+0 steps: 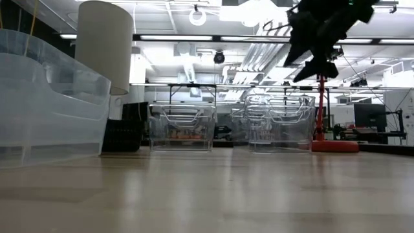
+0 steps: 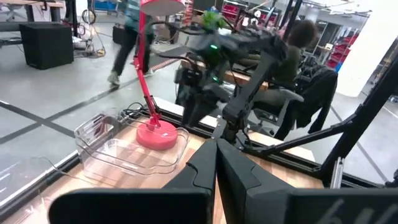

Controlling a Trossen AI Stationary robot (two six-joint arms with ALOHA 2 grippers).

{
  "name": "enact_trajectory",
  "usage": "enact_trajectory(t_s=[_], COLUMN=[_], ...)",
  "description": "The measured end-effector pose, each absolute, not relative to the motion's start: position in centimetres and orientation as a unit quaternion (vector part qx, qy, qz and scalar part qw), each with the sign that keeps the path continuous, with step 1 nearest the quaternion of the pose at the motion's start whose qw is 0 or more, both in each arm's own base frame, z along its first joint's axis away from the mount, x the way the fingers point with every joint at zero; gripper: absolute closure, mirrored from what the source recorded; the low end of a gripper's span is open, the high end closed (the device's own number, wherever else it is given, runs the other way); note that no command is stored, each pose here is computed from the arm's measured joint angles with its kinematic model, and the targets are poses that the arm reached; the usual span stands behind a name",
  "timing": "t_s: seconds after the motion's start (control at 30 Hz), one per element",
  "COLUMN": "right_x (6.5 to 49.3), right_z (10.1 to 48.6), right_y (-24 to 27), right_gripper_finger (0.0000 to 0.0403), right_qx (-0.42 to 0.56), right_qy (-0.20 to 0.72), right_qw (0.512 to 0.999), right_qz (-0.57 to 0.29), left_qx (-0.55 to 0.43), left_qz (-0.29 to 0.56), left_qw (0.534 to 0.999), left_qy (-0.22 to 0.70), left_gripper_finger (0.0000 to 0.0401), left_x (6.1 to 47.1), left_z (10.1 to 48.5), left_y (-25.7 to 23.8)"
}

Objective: Stack baskets by color
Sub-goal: Stack the left transparent bin on the transparent bins

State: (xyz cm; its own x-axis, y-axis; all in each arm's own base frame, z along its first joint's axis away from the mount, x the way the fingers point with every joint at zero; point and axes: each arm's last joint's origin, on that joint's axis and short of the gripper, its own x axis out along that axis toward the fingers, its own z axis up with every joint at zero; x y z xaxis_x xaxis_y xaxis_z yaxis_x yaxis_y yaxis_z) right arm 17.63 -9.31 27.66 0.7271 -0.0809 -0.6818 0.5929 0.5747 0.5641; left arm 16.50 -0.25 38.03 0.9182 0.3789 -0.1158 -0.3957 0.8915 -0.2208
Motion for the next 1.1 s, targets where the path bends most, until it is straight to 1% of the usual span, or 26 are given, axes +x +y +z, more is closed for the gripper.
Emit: enact_trajectory(t_s=[0.1, 0.2, 0.3, 0.43, 0.53, 0.7, 0.87, 0.97, 1.1], right_x=[17.3, 16.9, 16.3, 15.6, 15.4, 15.3, 15.4, 15.5, 15.8], right_z=[27.6, 29.0, 30.5, 32.3, 32.8, 32.5, 31.8, 31.7, 31.6], right_y=[-7.8, -6.7, -6.0, -5.5, -5.5, -5.5, -5.5, -5.6, -5.7], right_gripper_finger=[0.0172, 0.0172, 0.0172, 0.0172, 0.0172, 0.0172, 0.0172, 0.0172, 0.0172], right_qx=[0.423, 0.406, 0.379, 0.346, 0.339, 0.338, 0.345, 0.345, 0.345], right_qy=[0.237, 0.171, 0.131, 0.096, 0.089, 0.106, 0.138, 0.141, 0.143], right_qw=[0.859, 0.887, 0.904, 0.921, 0.923, 0.921, 0.912, 0.911, 0.91], right_qz=[-0.162, -0.14, -0.146, -0.152, -0.159, -0.164, -0.175, -0.177, -0.179], left_qx=[-0.122, -0.128, -0.132, -0.136, -0.146, -0.17, -0.211, -0.224, -0.266], left_qz=[0.224, 0.237, 0.243, 0.259, 0.27, 0.311, 0.369, 0.4, 0.447], left_qw=[0.967, 0.963, 0.961, 0.956, 0.951, 0.933, 0.897, 0.87, 0.827], left_qy=[0.02, -0.001, -0.014, 0.016, 0.038, 0.063, 0.124, 0.18, 0.213], left_gripper_finger=[0.0401, 0.04, 0.0391, 0.0364, 0.033, 0.0252, 0.0185, 0.0163, 0.0157], left_x=[16.7, 17.5, 18.5, 20.4, 21.6, 22.9, 23.4, 23.6, 24.3], left_z=[38.2, 38.4, 38.4, 37.2, 36.2, 34.7, 32.3, 30.5, 28.2], left_y=[0.0, 0.4, 1.0, 2.2, 3.1, 5.2, 7.3, 8.3, 9.9])
